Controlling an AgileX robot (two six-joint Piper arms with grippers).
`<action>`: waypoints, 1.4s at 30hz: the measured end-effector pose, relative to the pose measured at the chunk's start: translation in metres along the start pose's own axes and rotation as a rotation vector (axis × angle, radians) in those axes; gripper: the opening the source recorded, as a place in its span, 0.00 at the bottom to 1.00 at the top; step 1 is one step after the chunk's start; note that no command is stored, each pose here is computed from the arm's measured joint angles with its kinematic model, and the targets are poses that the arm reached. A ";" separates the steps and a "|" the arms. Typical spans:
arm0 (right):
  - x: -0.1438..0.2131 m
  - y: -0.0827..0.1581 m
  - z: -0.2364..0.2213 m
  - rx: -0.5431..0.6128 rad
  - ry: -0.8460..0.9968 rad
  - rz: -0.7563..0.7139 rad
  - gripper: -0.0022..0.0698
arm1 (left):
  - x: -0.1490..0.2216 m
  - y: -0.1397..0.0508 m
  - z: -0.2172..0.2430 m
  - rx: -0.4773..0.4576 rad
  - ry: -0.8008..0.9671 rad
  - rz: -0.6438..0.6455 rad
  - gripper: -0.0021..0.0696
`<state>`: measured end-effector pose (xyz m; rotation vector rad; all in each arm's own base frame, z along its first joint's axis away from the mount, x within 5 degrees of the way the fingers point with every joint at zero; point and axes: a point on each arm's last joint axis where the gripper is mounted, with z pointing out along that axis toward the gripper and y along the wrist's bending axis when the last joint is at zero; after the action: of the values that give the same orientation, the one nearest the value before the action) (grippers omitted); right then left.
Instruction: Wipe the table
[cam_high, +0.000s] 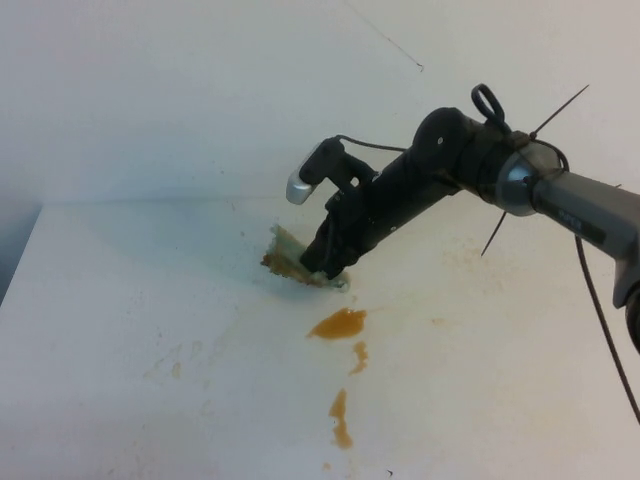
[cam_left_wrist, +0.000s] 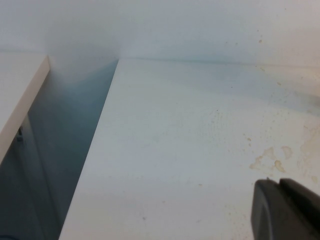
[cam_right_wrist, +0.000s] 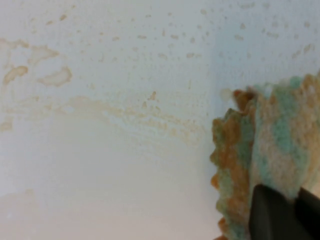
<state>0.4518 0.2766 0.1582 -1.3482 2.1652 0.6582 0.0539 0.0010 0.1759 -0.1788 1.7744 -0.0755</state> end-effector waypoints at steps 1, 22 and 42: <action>-0.004 0.001 -0.006 -0.002 -0.006 -0.049 0.07 | 0.000 0.000 0.000 0.000 0.000 0.000 0.03; 0.054 -0.019 -0.027 -0.081 0.244 -0.239 0.07 | 0.000 0.000 0.000 0.000 0.000 0.000 0.03; 0.031 0.084 0.022 -0.241 0.341 -0.299 0.07 | 0.000 0.000 0.000 0.000 0.000 0.000 0.03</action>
<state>0.3673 0.3022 0.1331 -1.9905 2.1167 0.6208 0.0539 0.0010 0.1759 -0.1788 1.7744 -0.0755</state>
